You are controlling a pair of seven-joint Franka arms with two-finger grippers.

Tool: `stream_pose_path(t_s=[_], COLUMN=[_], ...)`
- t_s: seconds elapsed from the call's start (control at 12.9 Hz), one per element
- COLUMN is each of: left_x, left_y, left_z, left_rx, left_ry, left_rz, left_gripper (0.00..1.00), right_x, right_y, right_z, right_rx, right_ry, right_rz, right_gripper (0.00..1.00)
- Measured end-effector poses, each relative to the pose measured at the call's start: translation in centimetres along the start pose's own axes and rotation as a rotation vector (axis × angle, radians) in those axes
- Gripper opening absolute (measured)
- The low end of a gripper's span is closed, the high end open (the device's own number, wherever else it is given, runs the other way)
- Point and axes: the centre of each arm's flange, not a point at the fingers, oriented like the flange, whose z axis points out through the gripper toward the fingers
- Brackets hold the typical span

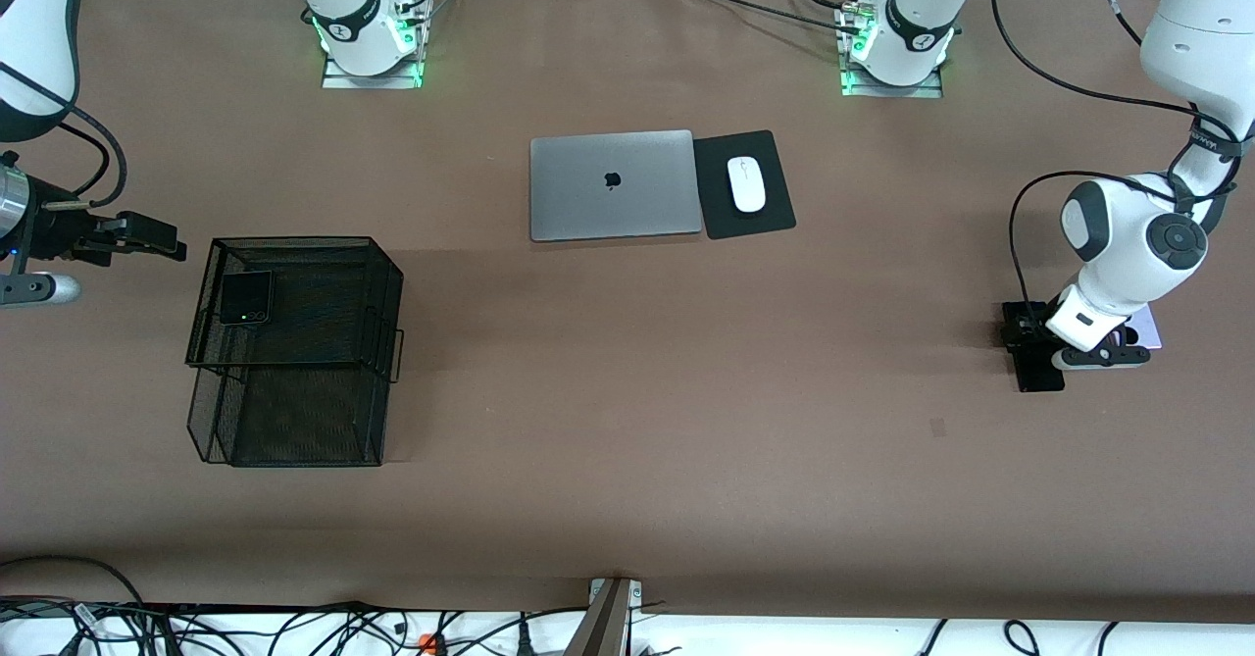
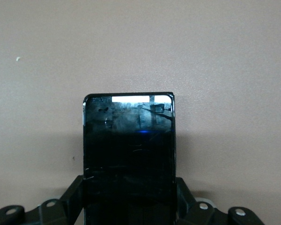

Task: Place phones with both arms
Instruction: 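Carry the tall phone beside the laptop and release it with the left gripper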

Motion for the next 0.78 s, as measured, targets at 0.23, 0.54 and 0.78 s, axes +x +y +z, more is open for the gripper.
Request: stream_pose_path(t_s=[0.23, 0.54, 0.78], left_x=[0.6, 5.1, 8.6], left_y=[0.4, 4.7, 10.0], left_z=[-1.4, -10.9, -18.3], left_rx=[0.000, 0.004, -0.010], left_ry=[-0.034, -0.179, -0.229], left_rz=[0.023, 0.100, 0.178], left_gripper=[0.79, 0.79, 0.79], right_x=[0.0, 0.1, 0.2], right_y=[-0.1, -0.3, -0.4], right_z=[0.0, 0.1, 0.2], right_rx=[0.000, -0.001, -0.002], right_ry=[0.000, -0.001, -0.003], right_rz=[-0.002, -0.005, -0.006], right_gripper=[1.00, 1.00, 1.00])
